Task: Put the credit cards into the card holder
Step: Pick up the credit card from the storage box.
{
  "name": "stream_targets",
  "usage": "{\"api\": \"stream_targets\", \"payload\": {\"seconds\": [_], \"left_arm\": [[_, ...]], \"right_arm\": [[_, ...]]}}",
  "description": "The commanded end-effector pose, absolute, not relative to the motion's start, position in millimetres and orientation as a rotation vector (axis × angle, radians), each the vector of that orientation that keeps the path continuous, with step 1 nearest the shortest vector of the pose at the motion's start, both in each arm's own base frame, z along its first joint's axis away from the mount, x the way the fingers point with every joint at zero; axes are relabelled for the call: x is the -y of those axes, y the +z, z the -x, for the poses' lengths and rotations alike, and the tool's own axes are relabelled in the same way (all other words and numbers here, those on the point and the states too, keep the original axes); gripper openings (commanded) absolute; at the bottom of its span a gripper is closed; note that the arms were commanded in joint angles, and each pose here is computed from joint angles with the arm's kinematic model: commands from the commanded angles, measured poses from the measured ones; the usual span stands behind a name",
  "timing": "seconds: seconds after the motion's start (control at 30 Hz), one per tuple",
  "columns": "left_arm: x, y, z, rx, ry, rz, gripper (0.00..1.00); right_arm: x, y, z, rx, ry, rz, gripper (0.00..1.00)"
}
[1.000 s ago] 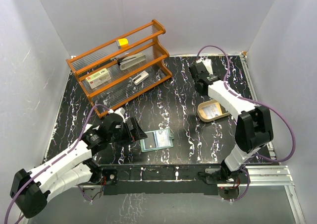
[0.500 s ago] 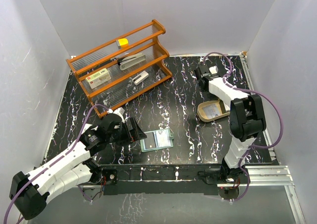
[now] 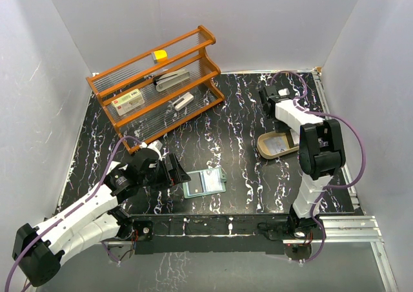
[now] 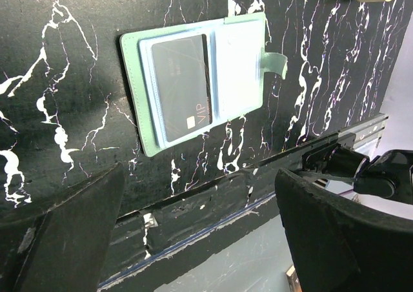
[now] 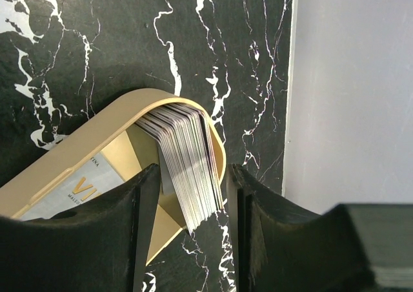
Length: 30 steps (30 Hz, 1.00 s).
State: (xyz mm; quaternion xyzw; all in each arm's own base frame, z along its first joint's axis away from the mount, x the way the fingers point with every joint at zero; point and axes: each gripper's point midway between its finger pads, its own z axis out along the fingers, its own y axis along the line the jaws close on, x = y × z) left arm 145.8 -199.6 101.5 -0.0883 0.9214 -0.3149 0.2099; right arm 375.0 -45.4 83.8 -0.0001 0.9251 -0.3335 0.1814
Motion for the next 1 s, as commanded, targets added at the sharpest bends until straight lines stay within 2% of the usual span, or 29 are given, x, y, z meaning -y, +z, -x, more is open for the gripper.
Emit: {"api": "stream_targets", "payload": {"seconds": [0.0,0.43,0.97], "left_arm": [[202.4,114.0,-148.2,-2.538,-0.888,0.214,0.99],[203.3,115.0,-150.7,-2.539,-0.877,0.204,0.99],[202.8,114.7,-150.5,-2.539,-0.875,0.205,0.99]], "right_arm": [[48.1,95.5,-390.7,-2.573,-0.938,-0.026,0.43],[48.3,88.7,-390.5,-2.595,-0.926,-0.016,0.43],[50.1,96.7,-390.2,-2.584,-0.91,-0.036,0.34]]}}
